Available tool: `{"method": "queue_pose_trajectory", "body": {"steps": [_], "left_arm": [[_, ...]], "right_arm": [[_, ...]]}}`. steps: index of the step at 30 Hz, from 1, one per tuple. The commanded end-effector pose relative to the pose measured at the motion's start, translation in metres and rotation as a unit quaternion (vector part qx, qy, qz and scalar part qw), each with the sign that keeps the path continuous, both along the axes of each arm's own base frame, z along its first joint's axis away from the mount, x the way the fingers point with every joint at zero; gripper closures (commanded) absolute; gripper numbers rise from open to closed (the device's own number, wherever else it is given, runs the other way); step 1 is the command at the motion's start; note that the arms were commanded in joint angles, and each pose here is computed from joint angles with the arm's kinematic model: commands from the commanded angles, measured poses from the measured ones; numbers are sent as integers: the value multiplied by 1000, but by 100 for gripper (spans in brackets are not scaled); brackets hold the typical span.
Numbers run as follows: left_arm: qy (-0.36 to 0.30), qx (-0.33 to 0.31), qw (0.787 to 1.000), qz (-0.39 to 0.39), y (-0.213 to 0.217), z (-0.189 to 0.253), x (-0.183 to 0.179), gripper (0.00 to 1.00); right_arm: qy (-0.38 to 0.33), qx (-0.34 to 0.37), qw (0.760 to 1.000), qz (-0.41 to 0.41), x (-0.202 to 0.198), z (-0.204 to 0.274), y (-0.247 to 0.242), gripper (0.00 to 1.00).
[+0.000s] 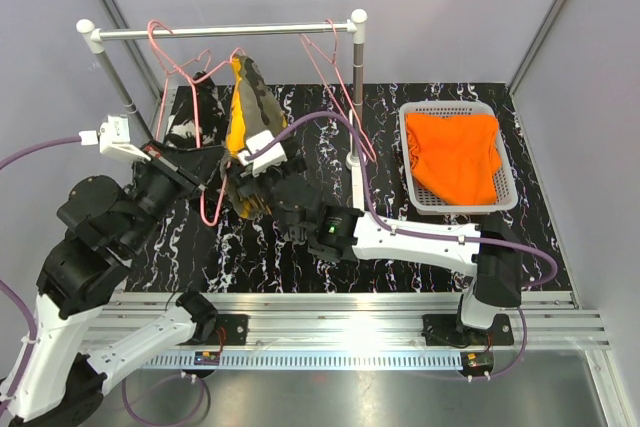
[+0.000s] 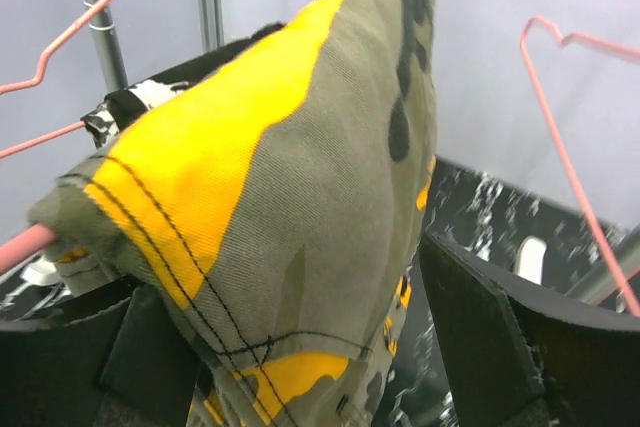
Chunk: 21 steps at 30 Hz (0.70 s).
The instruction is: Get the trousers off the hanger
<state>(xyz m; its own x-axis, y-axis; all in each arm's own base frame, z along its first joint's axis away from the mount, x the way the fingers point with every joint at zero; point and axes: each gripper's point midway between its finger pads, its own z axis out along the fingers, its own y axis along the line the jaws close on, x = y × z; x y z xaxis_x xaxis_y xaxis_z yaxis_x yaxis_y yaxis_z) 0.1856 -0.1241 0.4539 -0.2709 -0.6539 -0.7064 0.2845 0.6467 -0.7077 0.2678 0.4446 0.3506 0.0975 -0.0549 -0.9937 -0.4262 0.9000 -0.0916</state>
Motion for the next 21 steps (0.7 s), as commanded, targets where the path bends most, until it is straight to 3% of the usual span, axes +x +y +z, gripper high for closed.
{"method": "queue_pose_trajectory", "body": {"steps": [1, 3, 5, 10, 14, 17, 18, 21], "left_arm": [[-139, -101, 985, -23, 13, 100, -30, 100], [-140, -97, 985, -33, 9, 101, -30, 100], [-143, -93, 984, -48, 4, 104, -33, 100], [-130, -71, 987, -70, -9, 95, -30, 100], [-111, -46, 990, -79, -18, 80, -23, 100], [-102, -33, 990, -93, -28, 74, -18, 100], [-101, -30, 990, -94, -29, 73, -17, 100], [-95, -19, 991, -88, -29, 68, -14, 100]], "right_arm": [[-77, -12, 997, 2, 8, 39, -9, 14], [-119, -44, 991, 44, 2, 45, 0, 17], [-136, -57, 987, 61, 3, 54, 2, 27], [-169, -51, 982, 69, 13, 78, -6, 32], [-179, -52, 980, 72, 14, 87, -6, 26], [-184, -66, 978, 71, 18, 85, -5, 27], [-186, -70, 978, 72, 19, 84, -5, 48], [-192, -91, 974, 84, 20, 82, -3, 88]]}}
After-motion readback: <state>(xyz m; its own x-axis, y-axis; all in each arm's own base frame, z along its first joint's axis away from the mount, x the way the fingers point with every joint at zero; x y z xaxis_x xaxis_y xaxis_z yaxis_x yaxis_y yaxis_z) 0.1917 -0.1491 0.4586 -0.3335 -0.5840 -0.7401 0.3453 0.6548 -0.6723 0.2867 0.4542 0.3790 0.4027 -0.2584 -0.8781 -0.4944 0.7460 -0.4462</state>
